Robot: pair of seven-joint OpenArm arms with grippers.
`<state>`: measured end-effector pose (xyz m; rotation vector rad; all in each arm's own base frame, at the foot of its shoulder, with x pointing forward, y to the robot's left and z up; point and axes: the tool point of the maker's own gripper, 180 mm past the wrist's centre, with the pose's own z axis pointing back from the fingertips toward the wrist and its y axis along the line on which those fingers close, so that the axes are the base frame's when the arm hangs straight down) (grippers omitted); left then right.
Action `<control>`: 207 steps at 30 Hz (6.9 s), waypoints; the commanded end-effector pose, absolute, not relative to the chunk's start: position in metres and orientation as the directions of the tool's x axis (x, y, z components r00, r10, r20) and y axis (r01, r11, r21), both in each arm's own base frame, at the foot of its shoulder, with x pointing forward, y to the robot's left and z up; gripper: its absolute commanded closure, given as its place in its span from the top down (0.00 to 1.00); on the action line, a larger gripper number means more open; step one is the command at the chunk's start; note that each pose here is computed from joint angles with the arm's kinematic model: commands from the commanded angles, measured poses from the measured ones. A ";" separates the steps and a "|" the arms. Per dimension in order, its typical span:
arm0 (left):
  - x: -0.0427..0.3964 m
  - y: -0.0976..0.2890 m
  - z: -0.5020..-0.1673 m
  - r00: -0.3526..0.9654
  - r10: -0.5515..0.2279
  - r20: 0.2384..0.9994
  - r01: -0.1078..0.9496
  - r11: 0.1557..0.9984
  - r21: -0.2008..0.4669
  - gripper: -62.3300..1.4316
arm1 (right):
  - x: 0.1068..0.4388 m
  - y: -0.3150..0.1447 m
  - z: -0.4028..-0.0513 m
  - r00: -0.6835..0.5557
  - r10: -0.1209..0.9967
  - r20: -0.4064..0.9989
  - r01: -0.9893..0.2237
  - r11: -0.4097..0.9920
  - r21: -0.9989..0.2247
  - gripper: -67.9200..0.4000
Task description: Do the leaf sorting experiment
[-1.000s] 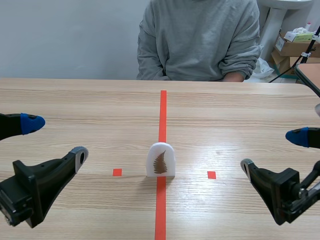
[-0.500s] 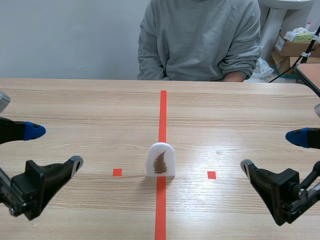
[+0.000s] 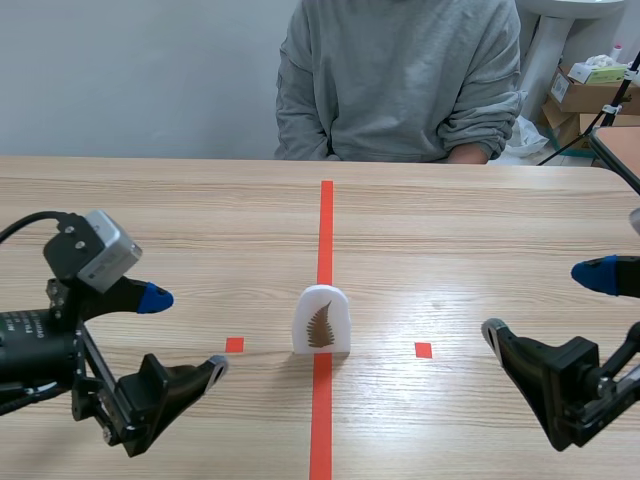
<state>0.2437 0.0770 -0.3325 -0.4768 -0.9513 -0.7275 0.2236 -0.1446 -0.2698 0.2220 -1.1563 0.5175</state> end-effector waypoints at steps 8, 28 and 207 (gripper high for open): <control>0.268 0.058 -0.346 0.357 -0.311 0.881 0.749 0.659 -0.071 1.00 | 0.229 -0.148 -0.263 0.276 0.276 0.921 -0.492 0.863 -0.111 0.91; 0.298 -0.010 -0.376 0.401 -0.240 0.884 0.762 0.623 -0.177 1.00 | 0.229 -0.148 -0.263 0.277 0.273 0.921 -0.490 0.865 -0.109 0.91; 0.209 0.071 -0.246 0.250 -0.314 0.916 0.558 0.820 0.129 1.00 | 0.234 -0.147 -0.258 0.259 0.265 0.929 -0.486 0.867 -0.111 0.91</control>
